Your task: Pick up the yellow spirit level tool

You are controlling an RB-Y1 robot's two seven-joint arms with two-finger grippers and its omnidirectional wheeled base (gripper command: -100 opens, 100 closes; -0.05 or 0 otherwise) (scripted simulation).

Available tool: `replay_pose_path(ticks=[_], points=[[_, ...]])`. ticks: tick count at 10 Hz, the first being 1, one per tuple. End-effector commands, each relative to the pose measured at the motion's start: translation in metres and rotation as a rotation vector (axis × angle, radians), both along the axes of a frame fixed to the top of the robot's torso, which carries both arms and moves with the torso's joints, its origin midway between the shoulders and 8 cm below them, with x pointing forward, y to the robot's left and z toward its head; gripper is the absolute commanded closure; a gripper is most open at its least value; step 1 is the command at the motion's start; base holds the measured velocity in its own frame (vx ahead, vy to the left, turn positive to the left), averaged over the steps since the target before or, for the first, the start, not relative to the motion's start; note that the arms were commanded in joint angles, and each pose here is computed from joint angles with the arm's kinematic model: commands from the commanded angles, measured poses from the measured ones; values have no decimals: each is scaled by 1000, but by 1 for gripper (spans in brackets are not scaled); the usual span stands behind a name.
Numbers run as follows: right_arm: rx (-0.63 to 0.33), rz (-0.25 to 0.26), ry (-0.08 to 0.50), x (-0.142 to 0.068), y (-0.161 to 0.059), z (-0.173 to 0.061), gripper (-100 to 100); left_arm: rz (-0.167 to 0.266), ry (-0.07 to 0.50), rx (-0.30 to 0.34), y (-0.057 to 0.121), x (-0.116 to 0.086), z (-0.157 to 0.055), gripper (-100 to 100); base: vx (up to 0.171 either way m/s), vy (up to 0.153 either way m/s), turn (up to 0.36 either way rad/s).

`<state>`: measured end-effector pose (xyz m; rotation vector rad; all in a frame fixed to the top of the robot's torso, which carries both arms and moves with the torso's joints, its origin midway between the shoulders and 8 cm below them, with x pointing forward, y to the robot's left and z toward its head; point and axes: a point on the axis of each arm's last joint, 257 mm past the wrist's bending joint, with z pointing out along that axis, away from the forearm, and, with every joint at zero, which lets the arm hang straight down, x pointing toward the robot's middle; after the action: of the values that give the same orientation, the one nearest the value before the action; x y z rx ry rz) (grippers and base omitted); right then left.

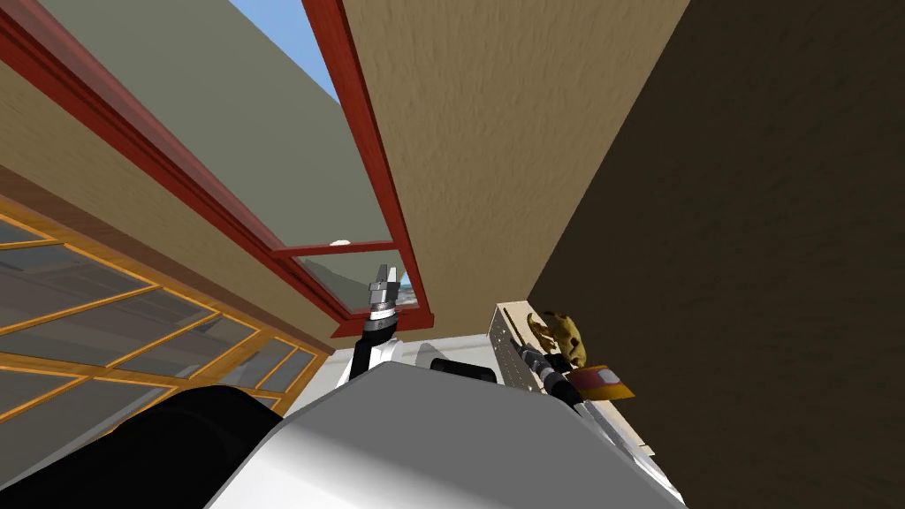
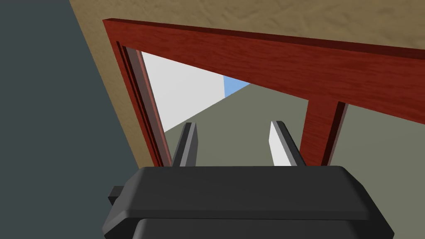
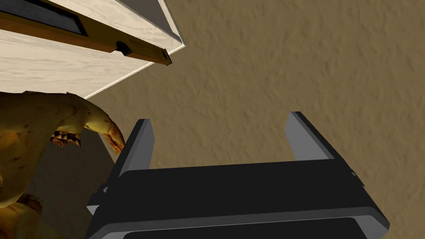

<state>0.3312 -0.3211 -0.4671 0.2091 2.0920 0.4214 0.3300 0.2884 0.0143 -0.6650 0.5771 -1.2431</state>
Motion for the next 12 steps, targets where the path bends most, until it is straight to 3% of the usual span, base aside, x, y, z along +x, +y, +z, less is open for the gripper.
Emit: replay_pose_path(ticks=[1,5,12], points=[[-77,26,63,-17,-16,-22,-100,0,0,0,0,0,0,0,141,12,166],[-213,72,173,-47,-51,-60,-100,0,0,0,0,0,0,0,134,21,89],[-350,122,282,-81,-91,-88,-100,0,0,0,0,0,0,0,92,8,48]])
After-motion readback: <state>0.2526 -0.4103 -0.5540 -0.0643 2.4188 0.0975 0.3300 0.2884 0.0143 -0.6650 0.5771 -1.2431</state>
